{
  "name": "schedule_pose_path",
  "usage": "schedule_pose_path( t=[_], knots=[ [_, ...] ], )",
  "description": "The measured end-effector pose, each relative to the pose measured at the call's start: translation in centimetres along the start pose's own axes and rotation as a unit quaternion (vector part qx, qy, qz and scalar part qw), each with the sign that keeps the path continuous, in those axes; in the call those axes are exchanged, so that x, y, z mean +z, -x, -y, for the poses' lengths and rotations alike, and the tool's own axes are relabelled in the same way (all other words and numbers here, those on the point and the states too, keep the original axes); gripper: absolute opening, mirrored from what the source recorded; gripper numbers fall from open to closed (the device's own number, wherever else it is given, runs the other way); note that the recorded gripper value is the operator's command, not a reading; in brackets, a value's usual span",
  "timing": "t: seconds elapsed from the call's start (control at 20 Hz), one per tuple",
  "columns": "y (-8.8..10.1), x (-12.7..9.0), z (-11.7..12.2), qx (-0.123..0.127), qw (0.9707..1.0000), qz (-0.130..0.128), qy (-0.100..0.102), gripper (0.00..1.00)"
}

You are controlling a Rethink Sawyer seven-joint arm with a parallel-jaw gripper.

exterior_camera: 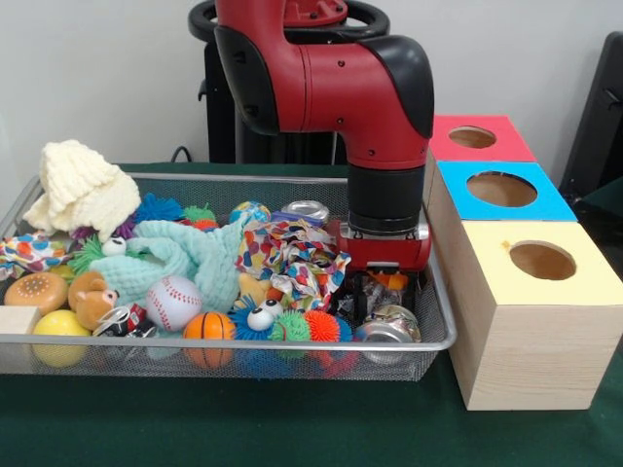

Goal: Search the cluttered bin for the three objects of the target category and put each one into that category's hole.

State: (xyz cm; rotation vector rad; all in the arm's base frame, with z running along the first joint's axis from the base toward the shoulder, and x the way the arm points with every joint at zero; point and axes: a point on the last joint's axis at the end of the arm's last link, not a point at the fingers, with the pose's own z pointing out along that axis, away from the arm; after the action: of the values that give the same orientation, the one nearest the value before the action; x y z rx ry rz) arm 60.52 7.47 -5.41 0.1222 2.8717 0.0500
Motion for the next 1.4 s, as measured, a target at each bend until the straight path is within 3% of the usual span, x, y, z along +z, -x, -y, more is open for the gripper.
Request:
schedule_pose_path(
  t=[0.35, 0.85, 1.4],
  knots=[
    [-0.4, -0.8, -0.2, -0.019, 0.9997, 0.015, 0.002, 1.00],
    [-1.2, -2.6, -0.5, -0.023, 0.9997, 0.012, 0.003, 1.00],
    [-1.2, -2.7, -0.8, -0.031, 0.9995, 0.003, -0.006, 1.00]
  ],
)
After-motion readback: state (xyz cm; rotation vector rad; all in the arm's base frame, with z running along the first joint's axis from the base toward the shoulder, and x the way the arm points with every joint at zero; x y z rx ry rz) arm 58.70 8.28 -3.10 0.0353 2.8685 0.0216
